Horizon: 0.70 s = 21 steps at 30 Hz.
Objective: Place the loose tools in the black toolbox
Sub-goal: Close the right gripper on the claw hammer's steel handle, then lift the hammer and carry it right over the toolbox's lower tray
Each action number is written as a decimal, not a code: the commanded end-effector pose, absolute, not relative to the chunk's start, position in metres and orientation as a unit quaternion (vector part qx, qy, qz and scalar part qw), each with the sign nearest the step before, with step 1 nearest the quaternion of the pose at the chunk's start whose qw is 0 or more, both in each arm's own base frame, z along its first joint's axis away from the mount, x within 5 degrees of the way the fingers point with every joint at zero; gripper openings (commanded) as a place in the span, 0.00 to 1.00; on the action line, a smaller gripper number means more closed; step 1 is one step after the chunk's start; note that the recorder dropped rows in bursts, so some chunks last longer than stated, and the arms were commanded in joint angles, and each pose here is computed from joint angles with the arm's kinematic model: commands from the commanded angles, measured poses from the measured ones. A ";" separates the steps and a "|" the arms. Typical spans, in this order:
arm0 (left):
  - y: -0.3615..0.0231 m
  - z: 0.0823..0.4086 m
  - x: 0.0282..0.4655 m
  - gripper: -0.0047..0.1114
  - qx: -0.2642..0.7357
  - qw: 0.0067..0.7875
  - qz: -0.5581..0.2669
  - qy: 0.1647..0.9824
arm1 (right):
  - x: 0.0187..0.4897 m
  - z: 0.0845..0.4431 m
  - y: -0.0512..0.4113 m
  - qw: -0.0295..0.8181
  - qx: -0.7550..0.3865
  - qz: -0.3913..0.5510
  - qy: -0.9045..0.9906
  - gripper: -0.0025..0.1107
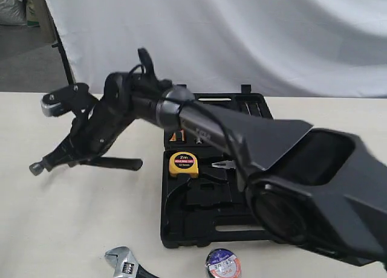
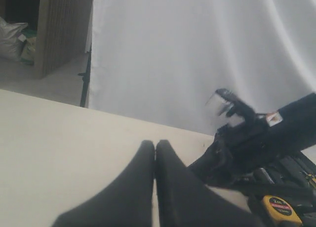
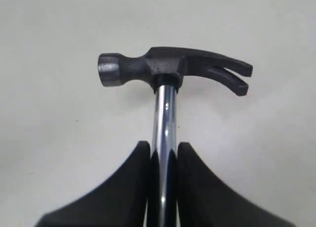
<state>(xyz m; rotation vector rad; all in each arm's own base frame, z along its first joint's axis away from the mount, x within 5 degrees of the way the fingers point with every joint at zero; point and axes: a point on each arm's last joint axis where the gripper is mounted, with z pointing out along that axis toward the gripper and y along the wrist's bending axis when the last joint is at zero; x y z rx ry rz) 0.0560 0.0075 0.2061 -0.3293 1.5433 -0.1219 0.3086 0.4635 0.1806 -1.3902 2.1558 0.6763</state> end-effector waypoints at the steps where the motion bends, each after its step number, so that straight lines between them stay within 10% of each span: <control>1: 0.009 0.208 0.055 0.05 -0.156 0.708 -0.046 0.687 | 0.315 0.268 0.428 0.272 -0.513 0.259 0.772 0.02; 12: 0.009 0.208 0.055 0.05 -0.156 0.708 -0.046 0.687 | 0.341 0.294 0.347 0.189 -0.541 0.235 0.785 0.02; 21: 0.009 0.208 0.055 0.05 -0.156 0.708 -0.046 0.687 | 0.351 0.291 0.255 0.231 -0.539 0.418 0.694 0.02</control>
